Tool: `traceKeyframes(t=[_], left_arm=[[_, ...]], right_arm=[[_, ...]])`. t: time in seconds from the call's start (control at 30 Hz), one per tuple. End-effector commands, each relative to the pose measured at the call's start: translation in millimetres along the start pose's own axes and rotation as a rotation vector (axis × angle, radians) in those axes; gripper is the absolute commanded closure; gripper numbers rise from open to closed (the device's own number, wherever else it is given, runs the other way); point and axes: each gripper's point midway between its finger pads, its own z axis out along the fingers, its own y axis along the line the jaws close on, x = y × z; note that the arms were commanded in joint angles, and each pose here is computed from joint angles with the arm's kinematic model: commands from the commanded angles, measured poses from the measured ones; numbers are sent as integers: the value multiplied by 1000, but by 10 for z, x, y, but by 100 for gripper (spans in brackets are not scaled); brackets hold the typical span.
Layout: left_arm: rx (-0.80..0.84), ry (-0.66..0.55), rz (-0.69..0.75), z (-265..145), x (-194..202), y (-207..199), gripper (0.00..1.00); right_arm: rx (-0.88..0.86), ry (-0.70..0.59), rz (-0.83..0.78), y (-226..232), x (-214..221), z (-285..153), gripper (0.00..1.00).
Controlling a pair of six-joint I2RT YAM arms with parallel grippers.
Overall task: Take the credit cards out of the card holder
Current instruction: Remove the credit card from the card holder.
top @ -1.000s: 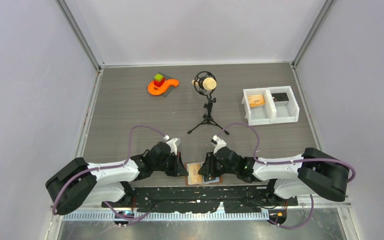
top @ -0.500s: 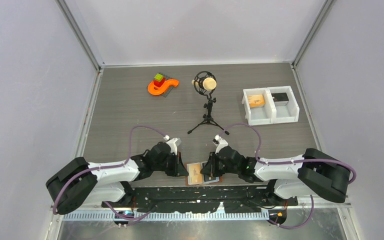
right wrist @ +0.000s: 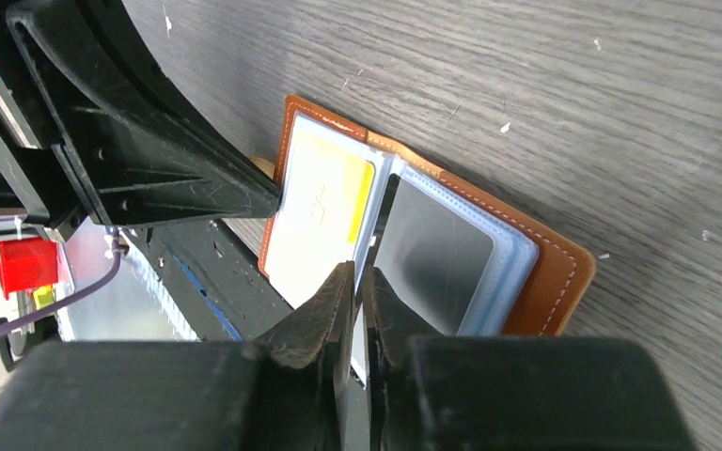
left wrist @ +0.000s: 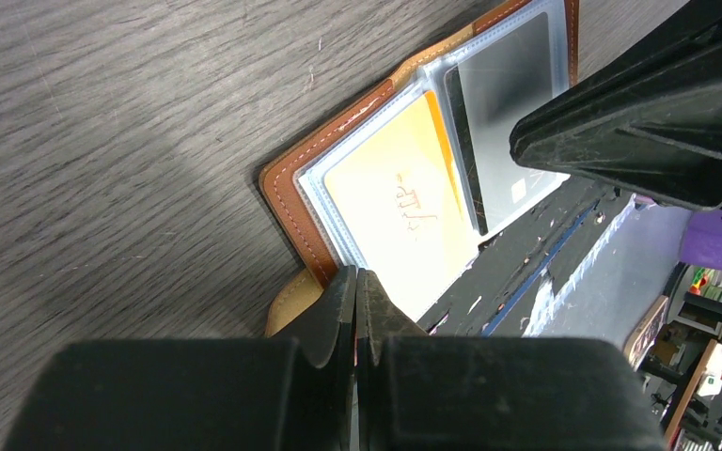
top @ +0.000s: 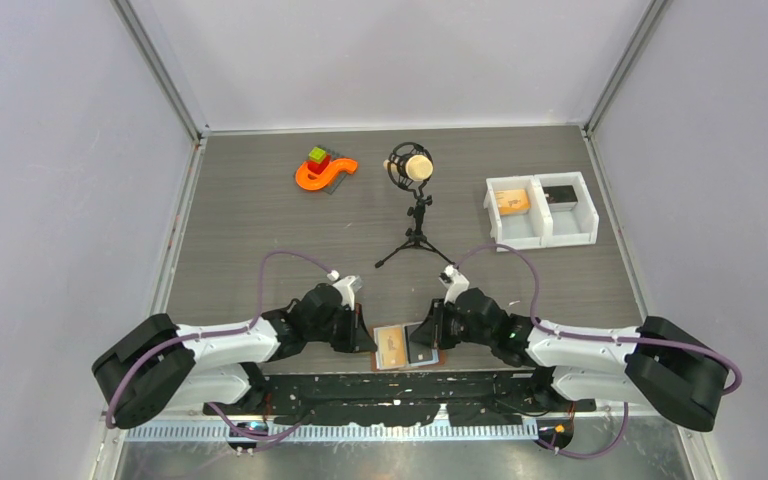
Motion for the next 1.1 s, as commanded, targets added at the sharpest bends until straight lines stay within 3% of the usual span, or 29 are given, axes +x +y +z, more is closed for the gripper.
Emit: traceKeyframes(t=[0.0, 0.17, 1.07], left_arm=[[-46, 21, -2, 26, 74, 122, 100], [-25, 26, -9, 40, 80, 85, 100], [-21, 36, -12, 63, 75, 64, 100]], right_arm=[[-62, 14, -14, 163, -21, 17, 80], [-73, 29, -12, 213, 4, 70, 74], [-38, 74, 32, 162, 122, 246, 75]])
